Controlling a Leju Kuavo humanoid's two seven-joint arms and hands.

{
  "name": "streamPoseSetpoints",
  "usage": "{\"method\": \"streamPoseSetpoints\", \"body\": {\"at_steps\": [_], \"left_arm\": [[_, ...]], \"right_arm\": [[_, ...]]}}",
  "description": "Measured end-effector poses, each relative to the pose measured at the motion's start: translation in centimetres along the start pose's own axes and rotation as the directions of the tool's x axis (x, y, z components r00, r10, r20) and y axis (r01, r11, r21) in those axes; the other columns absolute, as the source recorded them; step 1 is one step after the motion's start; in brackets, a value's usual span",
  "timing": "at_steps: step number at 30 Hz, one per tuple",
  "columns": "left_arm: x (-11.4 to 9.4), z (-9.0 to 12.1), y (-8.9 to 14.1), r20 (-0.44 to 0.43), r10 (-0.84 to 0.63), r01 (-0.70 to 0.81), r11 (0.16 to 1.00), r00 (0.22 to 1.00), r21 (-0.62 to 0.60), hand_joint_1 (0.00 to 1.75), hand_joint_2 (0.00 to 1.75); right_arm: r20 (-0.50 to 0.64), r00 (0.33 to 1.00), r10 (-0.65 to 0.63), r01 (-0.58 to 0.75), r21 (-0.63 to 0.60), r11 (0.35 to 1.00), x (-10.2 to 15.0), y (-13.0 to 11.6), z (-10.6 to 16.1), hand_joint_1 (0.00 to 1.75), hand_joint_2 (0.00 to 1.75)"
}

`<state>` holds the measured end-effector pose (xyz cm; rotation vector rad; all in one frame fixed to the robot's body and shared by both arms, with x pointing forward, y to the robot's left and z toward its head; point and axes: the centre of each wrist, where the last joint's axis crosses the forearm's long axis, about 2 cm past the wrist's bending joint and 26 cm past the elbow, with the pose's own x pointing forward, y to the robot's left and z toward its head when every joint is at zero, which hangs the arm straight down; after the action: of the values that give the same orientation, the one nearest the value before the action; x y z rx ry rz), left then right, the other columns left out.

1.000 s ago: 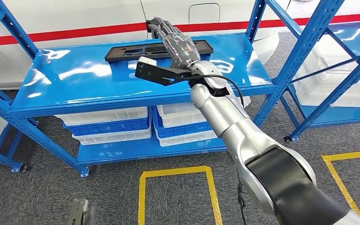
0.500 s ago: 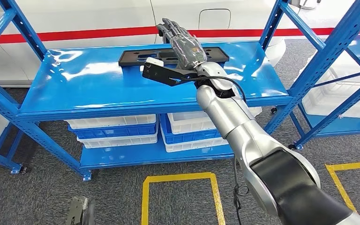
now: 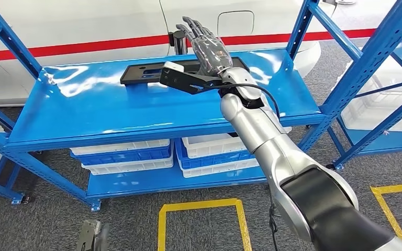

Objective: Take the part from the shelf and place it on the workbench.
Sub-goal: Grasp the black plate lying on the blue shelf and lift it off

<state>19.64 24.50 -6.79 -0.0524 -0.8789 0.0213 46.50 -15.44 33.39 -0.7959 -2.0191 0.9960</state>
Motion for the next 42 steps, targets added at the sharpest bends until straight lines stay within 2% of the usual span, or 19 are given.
{"method": "streamPoseSetpoints", "body": {"at_steps": [11,19,28,42], "left_arm": [[-0.6,0.3,0.1,-0.007,-0.007,0.007,1.000,1.000,0.004,0.00,0.00],[-1.4,0.7,-0.2,-0.013,-0.013,0.013,1.000,1.000,0.005,0.00,0.00],[-1.0,0.5,-0.4,-0.016,-0.043,0.043,0.999,0.999,-0.013,0.00,0.00],[0.0,0.0,-0.6,-0.013,-0.075,0.074,0.996,0.997,-0.046,0.00,0.00]], "right_arm": [[0.010,1.000,0.000,0.000,-0.018,1.000,0.6,-1.0,-0.2,0.00,1.75],[-0.015,1.000,-0.001,0.001,0.001,1.000,-0.3,-0.6,0.6,0.00,1.75],[-0.015,1.000,-0.007,0.007,-0.037,0.999,-0.4,-1.1,1.3,0.00,1.75],[-0.043,0.999,0.009,-0.012,-0.061,0.998,-2.5,-2.3,2.4,0.00,1.75]]}}
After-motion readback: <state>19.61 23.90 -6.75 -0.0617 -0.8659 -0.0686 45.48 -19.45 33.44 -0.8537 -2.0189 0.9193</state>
